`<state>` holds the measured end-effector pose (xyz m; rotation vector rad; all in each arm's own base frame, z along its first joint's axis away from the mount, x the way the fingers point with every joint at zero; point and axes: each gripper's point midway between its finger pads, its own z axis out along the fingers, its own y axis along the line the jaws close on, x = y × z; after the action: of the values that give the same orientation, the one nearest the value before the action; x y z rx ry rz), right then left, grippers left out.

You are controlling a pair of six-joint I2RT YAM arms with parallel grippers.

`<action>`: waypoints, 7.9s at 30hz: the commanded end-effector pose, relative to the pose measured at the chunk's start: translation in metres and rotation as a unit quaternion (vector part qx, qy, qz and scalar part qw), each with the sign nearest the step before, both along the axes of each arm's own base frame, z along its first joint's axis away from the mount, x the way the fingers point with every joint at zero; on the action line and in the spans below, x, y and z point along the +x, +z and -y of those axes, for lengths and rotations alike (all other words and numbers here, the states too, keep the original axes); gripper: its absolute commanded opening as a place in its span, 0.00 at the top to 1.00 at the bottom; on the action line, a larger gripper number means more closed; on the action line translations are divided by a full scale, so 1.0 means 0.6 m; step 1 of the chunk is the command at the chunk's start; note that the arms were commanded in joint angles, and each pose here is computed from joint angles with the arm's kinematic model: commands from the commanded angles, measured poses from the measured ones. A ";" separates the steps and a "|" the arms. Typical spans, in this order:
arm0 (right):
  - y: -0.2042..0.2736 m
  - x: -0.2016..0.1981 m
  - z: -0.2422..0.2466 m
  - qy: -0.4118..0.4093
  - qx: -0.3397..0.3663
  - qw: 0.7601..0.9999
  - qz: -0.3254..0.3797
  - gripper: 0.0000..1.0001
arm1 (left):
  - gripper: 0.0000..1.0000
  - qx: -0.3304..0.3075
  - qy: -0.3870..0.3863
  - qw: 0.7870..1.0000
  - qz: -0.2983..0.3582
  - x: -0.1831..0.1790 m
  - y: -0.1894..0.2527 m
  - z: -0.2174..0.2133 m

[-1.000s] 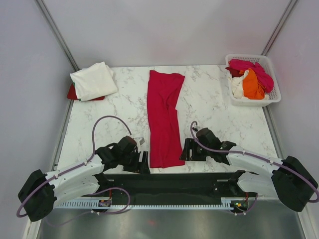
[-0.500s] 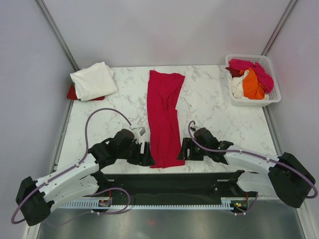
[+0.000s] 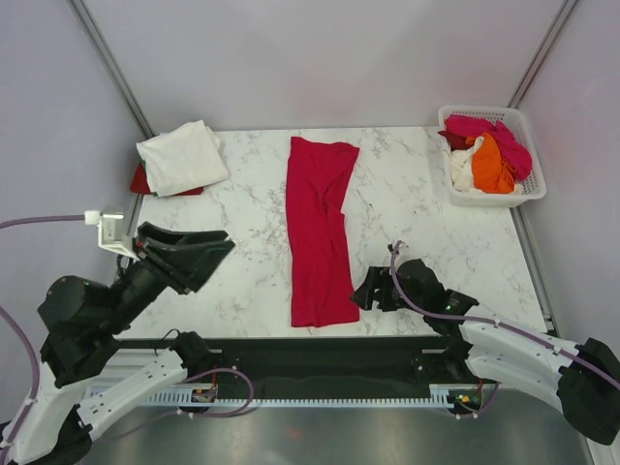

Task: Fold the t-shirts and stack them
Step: Fold the tshirt, then neatly place the folded tshirt to the corner

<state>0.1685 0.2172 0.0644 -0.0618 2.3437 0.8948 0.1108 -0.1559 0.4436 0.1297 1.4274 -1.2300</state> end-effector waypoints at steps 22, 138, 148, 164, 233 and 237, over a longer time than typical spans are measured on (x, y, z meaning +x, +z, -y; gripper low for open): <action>-0.034 -0.008 0.006 -0.012 -0.011 0.999 -0.031 0.15 | 0.16 0.229 0.065 0.867 -0.437 0.079 -0.638 0.085; -0.023 0.198 -0.045 0.005 0.009 0.994 -0.105 0.12 | 0.18 0.271 0.005 0.818 -0.508 0.293 -0.638 0.091; -0.075 0.185 -0.052 0.010 0.009 0.991 -0.134 0.29 | 0.21 0.274 0.009 0.809 -0.520 0.302 -0.684 0.104; -0.050 0.072 -0.035 0.021 0.011 0.991 -0.135 1.00 | 0.98 0.260 -0.029 0.819 -0.511 0.197 -0.650 0.152; 0.154 0.417 0.112 -0.116 -0.091 0.987 -0.065 0.02 | 0.00 0.223 -0.061 0.888 -0.398 0.657 -0.443 0.086; 0.134 0.341 0.102 -0.090 -0.072 0.991 -0.074 0.02 | 0.00 0.263 -0.089 0.885 -0.374 0.651 -0.491 0.088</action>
<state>0.3868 0.1542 0.1530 0.1962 2.5186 0.6229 0.5010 -0.2149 0.1918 -0.0275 2.4447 -1.1531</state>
